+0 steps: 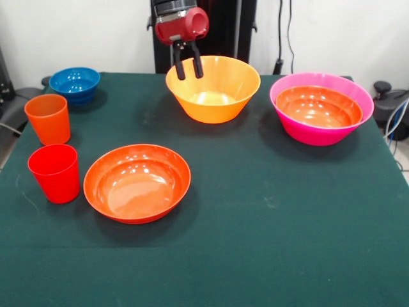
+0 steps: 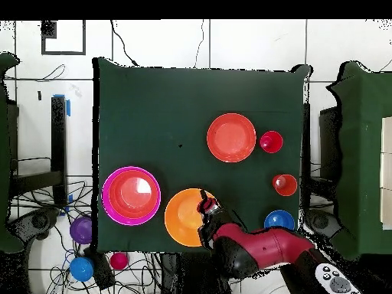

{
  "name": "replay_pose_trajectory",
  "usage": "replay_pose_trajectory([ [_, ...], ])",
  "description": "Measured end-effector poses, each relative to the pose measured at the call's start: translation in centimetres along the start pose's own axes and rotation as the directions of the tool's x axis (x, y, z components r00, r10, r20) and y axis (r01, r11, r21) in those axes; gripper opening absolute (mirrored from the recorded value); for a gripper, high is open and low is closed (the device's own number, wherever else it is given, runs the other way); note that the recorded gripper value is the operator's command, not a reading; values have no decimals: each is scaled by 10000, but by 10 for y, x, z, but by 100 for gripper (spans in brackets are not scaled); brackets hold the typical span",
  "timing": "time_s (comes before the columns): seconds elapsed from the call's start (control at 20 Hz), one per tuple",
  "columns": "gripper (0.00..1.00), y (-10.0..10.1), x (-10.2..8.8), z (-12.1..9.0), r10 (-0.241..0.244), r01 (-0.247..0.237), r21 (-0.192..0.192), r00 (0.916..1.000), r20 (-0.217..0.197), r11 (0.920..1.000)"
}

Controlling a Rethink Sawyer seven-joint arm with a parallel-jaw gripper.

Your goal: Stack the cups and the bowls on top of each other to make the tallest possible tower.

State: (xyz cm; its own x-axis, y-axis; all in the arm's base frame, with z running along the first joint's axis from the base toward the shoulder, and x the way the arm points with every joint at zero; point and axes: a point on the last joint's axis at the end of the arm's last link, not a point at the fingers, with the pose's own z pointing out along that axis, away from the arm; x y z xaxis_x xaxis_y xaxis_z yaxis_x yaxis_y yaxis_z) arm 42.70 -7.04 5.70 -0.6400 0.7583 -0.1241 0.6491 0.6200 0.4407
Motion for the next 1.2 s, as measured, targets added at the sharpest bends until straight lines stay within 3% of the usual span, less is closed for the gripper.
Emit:
replay_pose_trajectory([
  [0.7,100,-18,-35,-36,143,-168,616,9991,401,9980],
  [0.95,100,-18,-27,-34,-183,163,732,9995,269,9972],
  [1.2,100,-11,1,-18,-750,768,798,9969,-248,9939],
])
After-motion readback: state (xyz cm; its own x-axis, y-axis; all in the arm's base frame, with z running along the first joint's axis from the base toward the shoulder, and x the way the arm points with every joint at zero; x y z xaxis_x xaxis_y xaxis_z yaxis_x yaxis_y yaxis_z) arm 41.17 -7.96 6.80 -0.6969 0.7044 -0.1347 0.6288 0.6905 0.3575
